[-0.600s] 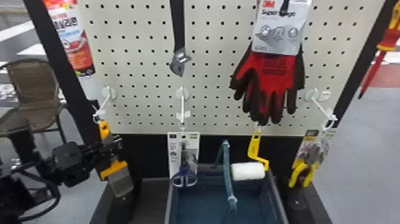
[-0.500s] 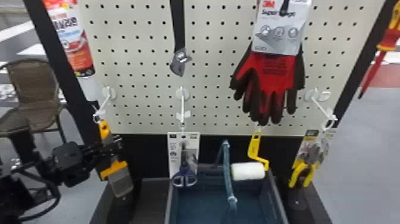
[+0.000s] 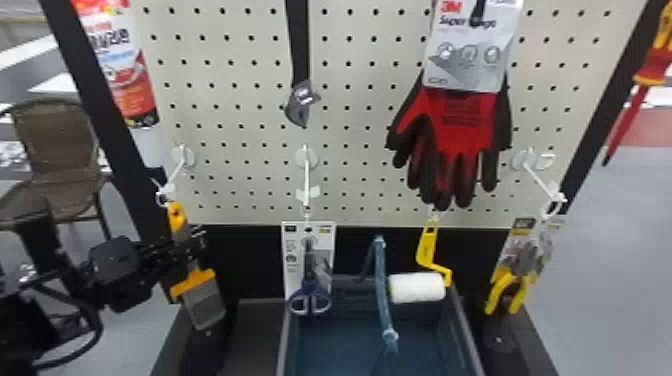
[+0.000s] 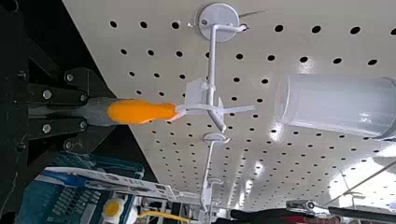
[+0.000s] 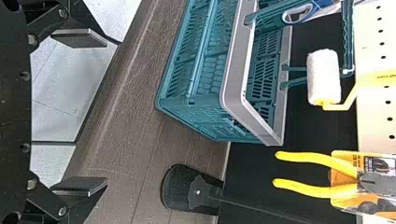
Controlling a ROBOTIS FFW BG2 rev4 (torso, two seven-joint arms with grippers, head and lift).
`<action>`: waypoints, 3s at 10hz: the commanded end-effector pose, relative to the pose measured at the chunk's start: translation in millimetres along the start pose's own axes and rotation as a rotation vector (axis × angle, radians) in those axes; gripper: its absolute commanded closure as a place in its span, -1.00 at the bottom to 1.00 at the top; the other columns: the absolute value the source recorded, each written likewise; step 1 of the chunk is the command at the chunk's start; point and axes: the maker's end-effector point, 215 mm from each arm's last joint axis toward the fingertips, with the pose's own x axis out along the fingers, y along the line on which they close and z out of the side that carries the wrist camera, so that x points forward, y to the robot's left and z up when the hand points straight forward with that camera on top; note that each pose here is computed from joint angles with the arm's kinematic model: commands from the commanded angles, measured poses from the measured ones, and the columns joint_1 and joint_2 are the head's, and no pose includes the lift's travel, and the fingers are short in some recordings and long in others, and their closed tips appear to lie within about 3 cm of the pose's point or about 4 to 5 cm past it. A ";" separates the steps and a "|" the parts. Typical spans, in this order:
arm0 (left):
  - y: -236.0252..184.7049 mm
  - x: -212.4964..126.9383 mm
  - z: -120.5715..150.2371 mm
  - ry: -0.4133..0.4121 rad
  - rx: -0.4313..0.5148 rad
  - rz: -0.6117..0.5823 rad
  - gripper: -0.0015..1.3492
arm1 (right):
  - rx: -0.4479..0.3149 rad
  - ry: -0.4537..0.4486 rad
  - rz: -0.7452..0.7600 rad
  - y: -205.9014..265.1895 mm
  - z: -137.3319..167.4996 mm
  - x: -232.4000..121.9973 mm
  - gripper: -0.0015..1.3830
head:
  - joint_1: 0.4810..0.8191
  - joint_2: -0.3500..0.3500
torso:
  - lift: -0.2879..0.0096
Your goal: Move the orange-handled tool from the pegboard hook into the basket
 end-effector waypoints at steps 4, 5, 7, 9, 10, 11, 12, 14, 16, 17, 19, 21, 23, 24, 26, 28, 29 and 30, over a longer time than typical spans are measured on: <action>-1.0 0.3 4.8 -0.003 0.015 -0.001 0.76 | -0.006 0.000 -0.001 0.9 1.5 -2.2 -0.66 | -0.60 0.00 | 0.26; -1.3 0.2 6.2 0.001 0.019 -0.002 0.76 | -0.005 0.002 -0.001 1.0 0.3 -2.2 -0.66 | -0.60 0.00 | 0.26; -4.8 -1.5 12.7 0.002 0.033 0.000 0.76 | -0.003 0.004 -0.001 1.1 -1.0 -2.2 -0.66 | -0.60 0.00 | 0.26; -13.6 -1.1 23.2 -0.003 0.047 -0.001 0.76 | 0.004 0.007 -0.001 1.1 -3.8 -1.7 -0.66 | -0.60 0.00 | 0.26; -17.8 -1.5 28.2 -0.006 0.054 -0.001 0.76 | 0.008 0.010 0.000 1.3 -6.1 -1.7 -0.66 | -0.60 0.00 | 0.26; -23.5 -2.3 36.8 -0.009 0.065 -0.001 0.76 | 0.013 0.013 0.000 1.3 -8.8 -1.2 -0.66 | -0.60 0.00 | 0.26; -28.7 -4.4 42.2 -0.012 0.074 0.001 0.76 | 0.014 0.012 0.000 1.3 -8.6 -1.2 -0.66 | -0.60 0.00 | 0.26; -38.8 -6.5 49.2 -0.021 0.077 0.005 0.76 | 0.018 0.016 0.000 1.2 -11.4 -0.8 -0.66 | -0.60 0.00 | 0.26; -50.7 -7.3 69.3 -0.043 0.103 0.004 0.76 | 0.022 0.018 0.000 0.4 -13.2 0.0 -0.66 | -0.60 0.00 | 0.26; -58.9 -8.2 75.3 -0.064 0.096 0.009 0.76 | 0.022 0.017 -0.002 -0.4 -12.6 0.5 -0.66 | -0.60 0.00 | 0.26; -74.4 -12.1 70.2 -0.148 -0.023 0.028 0.76 | 0.025 0.018 0.000 0.1 -13.7 0.5 -0.66 | -0.60 0.00 | 0.26; -92.9 -12.1 52.5 -0.175 -0.111 0.019 0.76 | 0.028 0.020 0.000 0.3 -15.1 0.5 -0.66 | -0.60 0.00 | 0.26; -110.9 2.0 49.7 -0.252 -0.191 -0.017 0.76 | 0.032 0.024 0.000 0.4 -17.2 0.4 -0.66 | -0.60 0.00 | 0.26; -114.5 10.9 38.0 -0.274 -0.235 -0.026 0.76 | 0.036 0.024 0.000 0.2 -17.5 1.0 -0.66 | -0.60 0.00 | 0.26; -120.1 22.8 21.9 -0.355 -0.351 -0.033 0.76 | 0.041 0.027 0.001 0.8 -19.7 0.4 -0.66 | -0.60 0.00 | 0.26; -123.5 32.5 14.9 -0.391 -0.379 -0.041 0.76 | 0.054 0.031 0.002 1.8 -23.8 -0.4 -0.66 | -0.60 0.00 | 0.26; -125.7 38.4 13.6 -0.419 -0.401 -0.050 0.76 | 0.056 0.032 0.002 1.9 -24.0 -0.4 -0.66 | -0.60 0.00 | 0.26; -125.1 43.8 9.0 -0.453 -0.420 -0.047 0.76 | 0.061 0.034 0.002 2.2 -26.1 -0.5 -0.66 | -0.60 0.00 | 0.26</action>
